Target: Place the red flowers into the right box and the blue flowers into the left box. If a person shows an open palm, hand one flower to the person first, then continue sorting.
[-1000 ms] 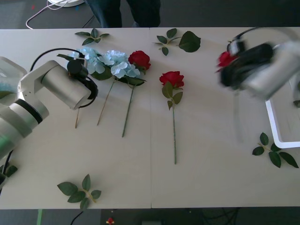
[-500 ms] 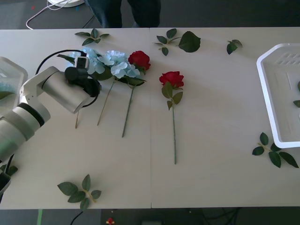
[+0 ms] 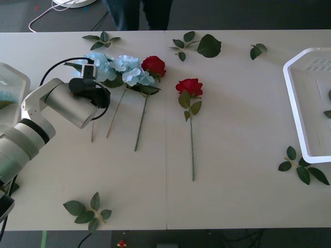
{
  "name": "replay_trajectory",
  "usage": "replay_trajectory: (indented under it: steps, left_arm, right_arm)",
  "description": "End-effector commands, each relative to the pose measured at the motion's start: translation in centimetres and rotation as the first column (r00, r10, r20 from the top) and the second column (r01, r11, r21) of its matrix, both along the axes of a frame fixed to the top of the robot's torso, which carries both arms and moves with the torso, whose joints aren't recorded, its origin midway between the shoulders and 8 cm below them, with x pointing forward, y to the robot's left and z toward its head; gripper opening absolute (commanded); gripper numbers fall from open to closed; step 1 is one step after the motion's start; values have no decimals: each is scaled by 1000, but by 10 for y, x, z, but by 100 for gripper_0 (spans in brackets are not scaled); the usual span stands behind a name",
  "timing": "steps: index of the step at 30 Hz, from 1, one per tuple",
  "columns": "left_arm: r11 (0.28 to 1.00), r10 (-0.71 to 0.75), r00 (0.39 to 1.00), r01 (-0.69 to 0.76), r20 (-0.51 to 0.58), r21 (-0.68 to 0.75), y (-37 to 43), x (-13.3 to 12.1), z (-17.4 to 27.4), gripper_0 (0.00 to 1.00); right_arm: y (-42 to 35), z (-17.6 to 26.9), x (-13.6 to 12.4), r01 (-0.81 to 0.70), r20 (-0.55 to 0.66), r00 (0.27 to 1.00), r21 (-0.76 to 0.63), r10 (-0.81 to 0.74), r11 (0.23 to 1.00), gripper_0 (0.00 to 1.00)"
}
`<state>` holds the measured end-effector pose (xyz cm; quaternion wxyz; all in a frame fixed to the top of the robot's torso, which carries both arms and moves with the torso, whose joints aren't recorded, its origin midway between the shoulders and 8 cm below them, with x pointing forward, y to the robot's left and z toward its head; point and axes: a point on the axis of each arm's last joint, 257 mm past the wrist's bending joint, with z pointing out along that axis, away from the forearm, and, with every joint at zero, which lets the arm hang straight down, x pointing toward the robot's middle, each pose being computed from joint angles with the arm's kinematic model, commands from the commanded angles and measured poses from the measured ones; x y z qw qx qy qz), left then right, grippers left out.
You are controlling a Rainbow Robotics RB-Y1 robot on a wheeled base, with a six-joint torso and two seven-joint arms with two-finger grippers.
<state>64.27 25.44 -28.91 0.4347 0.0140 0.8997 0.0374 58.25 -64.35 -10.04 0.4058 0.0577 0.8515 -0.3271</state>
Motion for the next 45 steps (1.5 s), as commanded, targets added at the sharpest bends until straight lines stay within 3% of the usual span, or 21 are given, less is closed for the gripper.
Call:
replay_trajectory:
  steps: [1,11,22,29,38,45]
  left_arm:
    - [997,56,998,-56,-16,-50,6,-8,-16,0]
    - [997,65,998,-65,-8,-30,19,-7,-12,0]
    - [997,70,997,-70,-10,-23,25,-8,-12,0]
    - [997,71,997,-71,-7,-20,26,-7,-11,0]
    - [997,71,997,-71,-7,-20,26,-7,-11,0]
    - [997,71,997,-71,-7,-20,26,-7,-11,0]
  right_arm:
    - [19,29,23,-29,66,997,11,28,1000,100]
    - [43,24,30,-72,91,994,90,64,993,100]
    - [123,-3,11,-255,122,966,274,230,927,100]
    - [216,-26,-15,-394,156,919,417,363,819,100]
    - [375,-62,-39,-471,184,858,652,479,594,100]
    - [466,-89,-44,-476,113,825,667,554,573,100]
